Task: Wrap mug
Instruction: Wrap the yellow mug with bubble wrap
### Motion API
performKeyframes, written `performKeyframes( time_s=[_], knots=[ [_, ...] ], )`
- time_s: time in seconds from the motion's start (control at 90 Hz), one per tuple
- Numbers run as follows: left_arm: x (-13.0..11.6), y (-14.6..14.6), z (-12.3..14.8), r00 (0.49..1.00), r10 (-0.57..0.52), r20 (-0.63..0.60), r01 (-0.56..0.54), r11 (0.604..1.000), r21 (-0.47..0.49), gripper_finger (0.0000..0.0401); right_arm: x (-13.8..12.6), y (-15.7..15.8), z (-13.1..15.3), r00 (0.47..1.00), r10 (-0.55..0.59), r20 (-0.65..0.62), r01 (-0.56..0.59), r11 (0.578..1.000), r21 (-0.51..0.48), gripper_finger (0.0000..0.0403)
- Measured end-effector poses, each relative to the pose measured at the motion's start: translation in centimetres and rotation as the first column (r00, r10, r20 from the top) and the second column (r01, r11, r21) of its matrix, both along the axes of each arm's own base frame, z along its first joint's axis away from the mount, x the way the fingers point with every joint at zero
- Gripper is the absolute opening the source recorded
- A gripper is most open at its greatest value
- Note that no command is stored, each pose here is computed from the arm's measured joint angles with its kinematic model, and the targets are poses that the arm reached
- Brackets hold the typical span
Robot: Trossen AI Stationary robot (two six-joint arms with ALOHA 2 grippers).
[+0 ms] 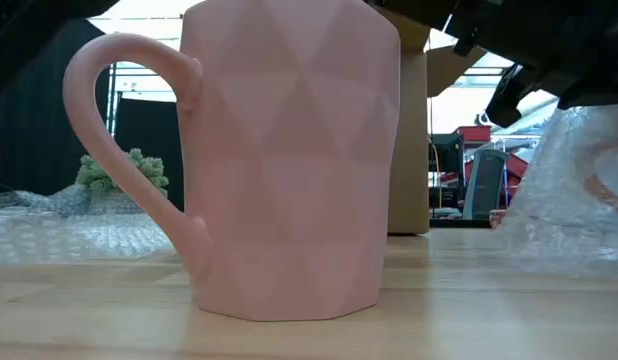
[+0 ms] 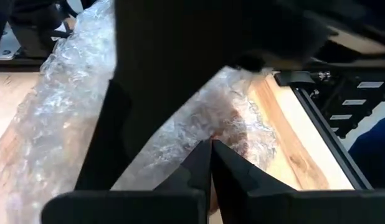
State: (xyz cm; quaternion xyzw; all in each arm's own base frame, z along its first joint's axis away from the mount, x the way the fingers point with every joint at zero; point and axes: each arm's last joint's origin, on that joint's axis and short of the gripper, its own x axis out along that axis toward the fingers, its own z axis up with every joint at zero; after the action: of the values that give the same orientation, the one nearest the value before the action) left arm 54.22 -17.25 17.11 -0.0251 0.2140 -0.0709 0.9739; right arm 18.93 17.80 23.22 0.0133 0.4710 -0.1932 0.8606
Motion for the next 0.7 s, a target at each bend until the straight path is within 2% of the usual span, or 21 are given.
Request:
performKeyframes(
  time_s=[0.222,0.333,0.489,0.7],
  knots=[
    [0.1,-0.1,0.6,0.996,0.074,0.043,-0.071,0.995,-0.072,0.0000,-0.2,-0.1,-0.1,1.000,0.003,-0.031,-0.003,1.000,-0.002,0.0232],
    [0.1,-0.2,0.9,0.984,0.169,0.057,-0.162,0.981,-0.108,0.0000,-0.4,-0.2,-0.1,0.999,0.002,-0.043,-0.003,1.000,-0.014,0.0231],
    [0.0,-0.6,1.3,0.973,0.215,0.079,-0.198,0.963,-0.180,0.0000,-0.4,-0.2,-0.1,0.999,0.003,-0.048,-0.004,1.000,-0.018,0.0231],
    [-0.2,-1.4,2.1,0.932,0.321,0.168,-0.288,0.938,-0.195,0.0000,-0.6,-0.5,-0.1,0.998,-0.014,-0.061,0.012,0.999,-0.037,0.0231]
  ],
)
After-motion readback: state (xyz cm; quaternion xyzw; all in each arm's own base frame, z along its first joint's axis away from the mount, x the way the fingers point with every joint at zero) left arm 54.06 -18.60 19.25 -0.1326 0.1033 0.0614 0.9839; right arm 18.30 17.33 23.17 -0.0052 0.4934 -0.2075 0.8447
